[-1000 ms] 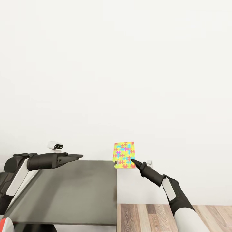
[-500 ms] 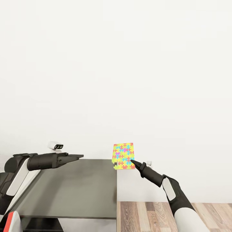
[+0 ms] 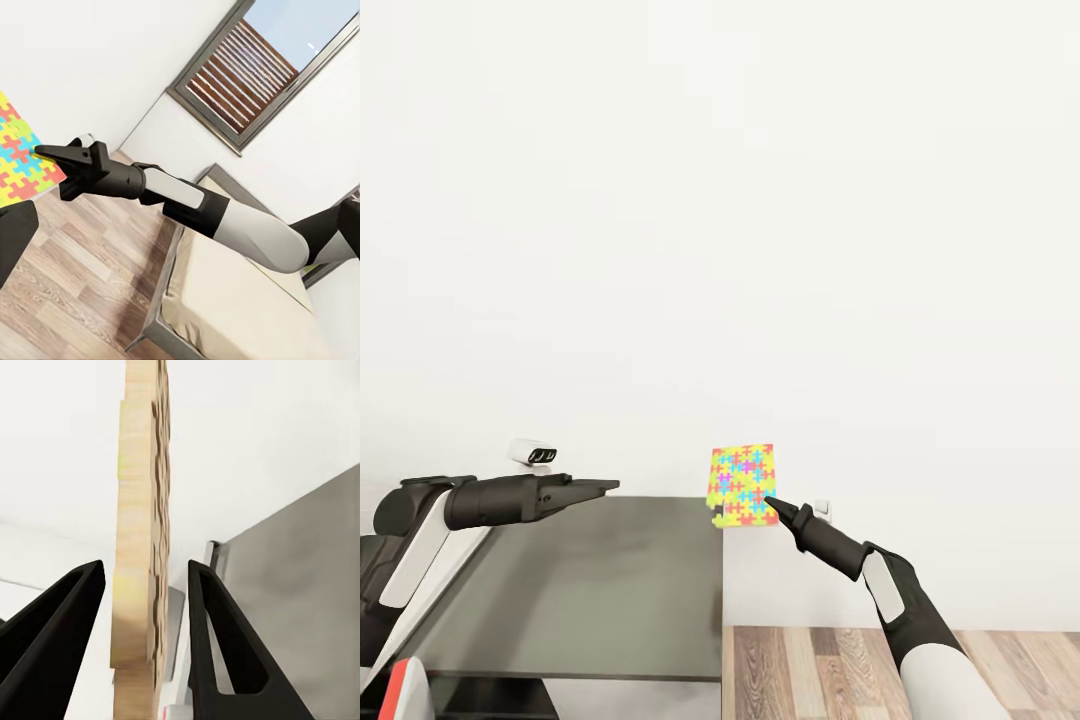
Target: Put all the toys in the child's room - the three board games (two on the bed and one on the table), the two jigsaw puzzles on the table, and the tennis ball on the table - inside the toy box on the table in the child's room.
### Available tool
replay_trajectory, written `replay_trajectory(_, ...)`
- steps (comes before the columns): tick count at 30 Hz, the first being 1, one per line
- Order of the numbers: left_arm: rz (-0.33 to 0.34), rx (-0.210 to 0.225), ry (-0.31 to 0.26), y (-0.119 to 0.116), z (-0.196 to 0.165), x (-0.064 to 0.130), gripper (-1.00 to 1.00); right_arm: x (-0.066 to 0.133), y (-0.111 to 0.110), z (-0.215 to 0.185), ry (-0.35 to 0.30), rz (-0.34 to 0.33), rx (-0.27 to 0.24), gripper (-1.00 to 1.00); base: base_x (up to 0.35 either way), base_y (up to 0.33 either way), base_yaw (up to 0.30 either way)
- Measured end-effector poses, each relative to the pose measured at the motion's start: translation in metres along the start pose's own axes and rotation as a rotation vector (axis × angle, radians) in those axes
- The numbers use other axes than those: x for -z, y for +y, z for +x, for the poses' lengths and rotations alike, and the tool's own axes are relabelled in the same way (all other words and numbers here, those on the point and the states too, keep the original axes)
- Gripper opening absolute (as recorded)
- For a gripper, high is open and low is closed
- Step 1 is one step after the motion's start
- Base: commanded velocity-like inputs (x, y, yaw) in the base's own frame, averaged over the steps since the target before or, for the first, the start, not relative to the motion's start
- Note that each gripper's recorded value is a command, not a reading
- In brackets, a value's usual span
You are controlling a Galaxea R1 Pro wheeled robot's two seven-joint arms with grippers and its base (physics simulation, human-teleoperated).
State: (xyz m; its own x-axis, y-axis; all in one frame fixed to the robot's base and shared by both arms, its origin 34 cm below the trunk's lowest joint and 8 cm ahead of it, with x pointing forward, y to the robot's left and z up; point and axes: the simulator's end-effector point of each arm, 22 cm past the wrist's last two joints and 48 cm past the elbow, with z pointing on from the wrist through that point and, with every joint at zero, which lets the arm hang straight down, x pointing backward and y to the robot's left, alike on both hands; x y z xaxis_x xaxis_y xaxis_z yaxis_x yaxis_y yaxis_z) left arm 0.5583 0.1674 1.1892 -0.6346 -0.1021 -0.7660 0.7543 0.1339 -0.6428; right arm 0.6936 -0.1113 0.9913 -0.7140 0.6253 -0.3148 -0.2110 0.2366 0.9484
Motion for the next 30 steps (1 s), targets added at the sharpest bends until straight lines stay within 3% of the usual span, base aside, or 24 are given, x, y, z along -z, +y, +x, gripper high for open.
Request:
replay_trajectory(17, -0.002, 0.002, 0.007, -0.014, -0.008, -0.001, 1.0, 0.004, 0.015, -0.002, -0.004, 0.005, 0.004, -1.0, 0.0, 0.0, 0.0)
replay_trajectory(30, -0.003, 0.002, 0.006, -0.024, -0.014, 0.0, 1.0, -0.005, 0.019, 0.012, 0.02, 0.061, -0.001, -1.0, 0.0, 0.0, 0.0)
